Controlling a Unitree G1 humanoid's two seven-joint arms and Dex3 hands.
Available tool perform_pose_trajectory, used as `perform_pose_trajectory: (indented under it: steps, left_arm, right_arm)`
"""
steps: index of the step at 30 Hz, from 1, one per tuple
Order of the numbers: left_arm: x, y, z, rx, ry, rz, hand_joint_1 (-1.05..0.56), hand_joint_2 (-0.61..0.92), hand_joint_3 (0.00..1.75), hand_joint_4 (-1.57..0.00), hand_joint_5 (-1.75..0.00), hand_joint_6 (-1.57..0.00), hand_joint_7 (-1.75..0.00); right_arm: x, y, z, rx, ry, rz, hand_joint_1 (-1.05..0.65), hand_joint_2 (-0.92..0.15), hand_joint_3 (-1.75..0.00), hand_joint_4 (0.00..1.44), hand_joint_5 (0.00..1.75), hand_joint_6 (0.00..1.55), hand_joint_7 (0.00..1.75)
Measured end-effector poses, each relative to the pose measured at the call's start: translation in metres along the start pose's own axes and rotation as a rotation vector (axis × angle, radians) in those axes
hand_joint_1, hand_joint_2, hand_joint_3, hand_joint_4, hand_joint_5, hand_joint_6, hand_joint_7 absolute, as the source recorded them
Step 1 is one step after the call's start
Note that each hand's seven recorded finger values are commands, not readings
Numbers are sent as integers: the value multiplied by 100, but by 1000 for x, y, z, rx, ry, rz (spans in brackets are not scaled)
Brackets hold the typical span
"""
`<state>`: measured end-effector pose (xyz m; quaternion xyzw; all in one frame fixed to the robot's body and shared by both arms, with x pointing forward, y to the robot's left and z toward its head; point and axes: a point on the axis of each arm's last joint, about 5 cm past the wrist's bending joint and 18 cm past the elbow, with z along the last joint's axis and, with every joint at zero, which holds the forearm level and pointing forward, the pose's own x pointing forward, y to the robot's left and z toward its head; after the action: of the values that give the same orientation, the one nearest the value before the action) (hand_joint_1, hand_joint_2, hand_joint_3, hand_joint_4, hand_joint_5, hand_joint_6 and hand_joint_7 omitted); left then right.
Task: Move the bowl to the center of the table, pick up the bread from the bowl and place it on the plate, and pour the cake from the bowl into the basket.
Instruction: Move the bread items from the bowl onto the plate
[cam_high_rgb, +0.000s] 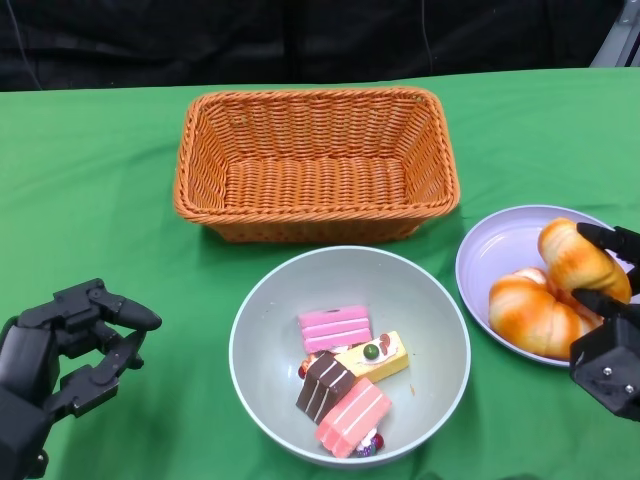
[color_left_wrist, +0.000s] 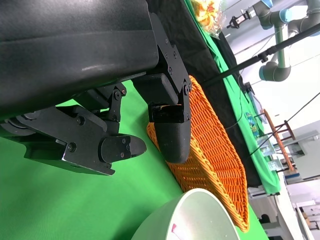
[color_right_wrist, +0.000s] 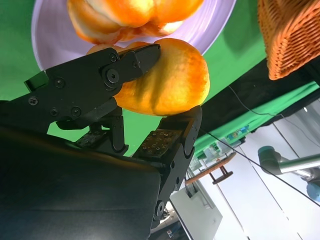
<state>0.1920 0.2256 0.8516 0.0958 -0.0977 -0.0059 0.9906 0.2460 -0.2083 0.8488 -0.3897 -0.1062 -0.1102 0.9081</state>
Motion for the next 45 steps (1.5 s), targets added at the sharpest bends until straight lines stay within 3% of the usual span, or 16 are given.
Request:
perform_pose_trajectory:
  steps: [21,37,42,45]
  left_arm:
    - [0,0,0,4,0,-3,5,81,56,-79,-139,-88,-99]
    - [-1,0,0,5,-2,-3,4,79,59,-80,-140,-88,-98]
    - [-1,0,2,12,-8,-5,3,79,60,-79,-140,-88,-98]
    - [0,0,2,12,-13,-5,4,79,61,-78,-140,-88,-98]
  right_arm:
    - [12,-5,-6,-13,54,9,-9,-91,0,80,109,110,2]
    - [17,-2,-8,-56,120,66,-12,-92,-2,77,118,110,1]
    - [19,-1,-7,-73,122,79,-12,-92,-2,79,103,107,0]
    - [20,-1,-6,-82,133,107,-16,-92,-4,86,69,97,0]
